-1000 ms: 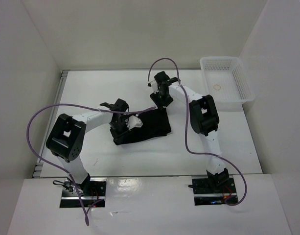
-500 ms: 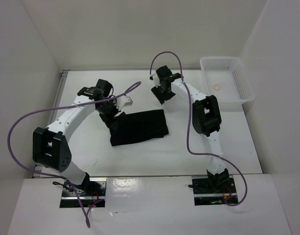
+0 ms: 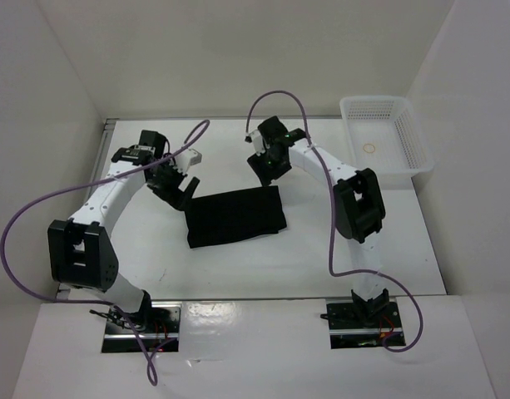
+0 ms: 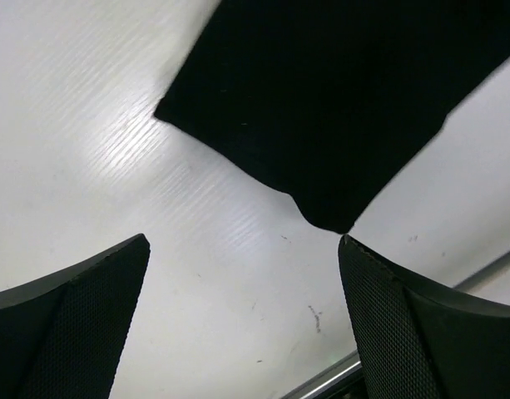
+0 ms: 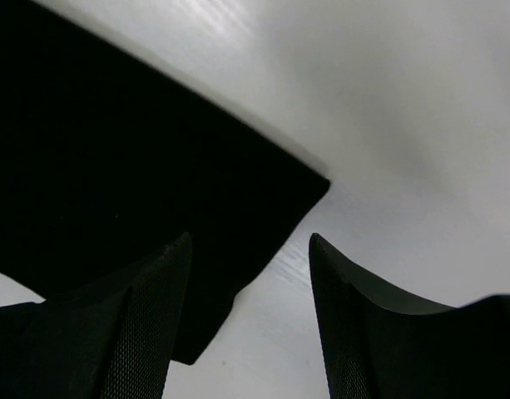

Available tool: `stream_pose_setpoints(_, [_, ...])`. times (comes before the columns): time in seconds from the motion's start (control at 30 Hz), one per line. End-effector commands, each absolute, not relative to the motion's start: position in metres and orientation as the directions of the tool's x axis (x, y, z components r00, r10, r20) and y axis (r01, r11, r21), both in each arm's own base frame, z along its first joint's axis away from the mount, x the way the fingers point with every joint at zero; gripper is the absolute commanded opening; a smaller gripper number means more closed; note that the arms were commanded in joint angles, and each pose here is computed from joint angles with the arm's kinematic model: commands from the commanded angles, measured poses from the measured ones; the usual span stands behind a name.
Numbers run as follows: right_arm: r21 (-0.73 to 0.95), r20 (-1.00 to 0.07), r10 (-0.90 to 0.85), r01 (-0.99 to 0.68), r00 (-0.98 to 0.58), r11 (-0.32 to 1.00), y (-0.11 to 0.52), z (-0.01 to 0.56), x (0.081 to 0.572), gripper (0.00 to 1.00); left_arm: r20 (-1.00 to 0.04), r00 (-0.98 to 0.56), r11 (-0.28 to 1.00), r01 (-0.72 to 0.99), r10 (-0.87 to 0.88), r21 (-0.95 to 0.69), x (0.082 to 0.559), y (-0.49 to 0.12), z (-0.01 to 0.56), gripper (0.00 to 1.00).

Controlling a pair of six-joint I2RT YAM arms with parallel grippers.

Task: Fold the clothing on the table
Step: Fold the skirt

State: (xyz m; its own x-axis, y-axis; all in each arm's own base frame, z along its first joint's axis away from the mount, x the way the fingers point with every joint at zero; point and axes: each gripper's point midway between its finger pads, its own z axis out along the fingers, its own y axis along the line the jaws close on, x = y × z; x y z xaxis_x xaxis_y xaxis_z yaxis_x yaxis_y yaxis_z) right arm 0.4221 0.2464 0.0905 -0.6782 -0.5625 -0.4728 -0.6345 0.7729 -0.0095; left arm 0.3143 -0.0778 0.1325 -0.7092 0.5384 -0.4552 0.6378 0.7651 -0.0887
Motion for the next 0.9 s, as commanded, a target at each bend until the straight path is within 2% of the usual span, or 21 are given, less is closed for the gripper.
stream_pose_setpoints(0.0, [0.032,-0.408,-0.571,-0.637,-0.712,0.771,0.258,0.074,0.392,0.64,-0.506,-0.783,0.884,0.46,0.363,-0.077,0.348,-0.066,0.144,1.0])
stream_pose_setpoints(0.27, [0.056,-0.364,-0.582,-0.641,-0.727,0.766,0.265,0.057,0.371,0.64,-0.535,-0.83,0.944,0.285,0.157,-0.164,0.371,-0.069,0.175,1.0])
stream_pose_setpoints(0.73, [-0.065,-0.182,-0.679,-0.68,-0.712,0.73,0.245,0.002,0.341,0.64,-0.41,-0.894,0.959,0.254,0.183,-0.127,0.365,-0.056,0.106,1.0])
stream_pose_setpoints(0.87, [-0.235,-0.186,-0.706,-0.667,-0.683,0.707,0.234,-0.003,0.353,0.66,-0.406,-0.895,0.959,0.254,0.183,-0.127,0.363,-0.056,0.1,1.0])
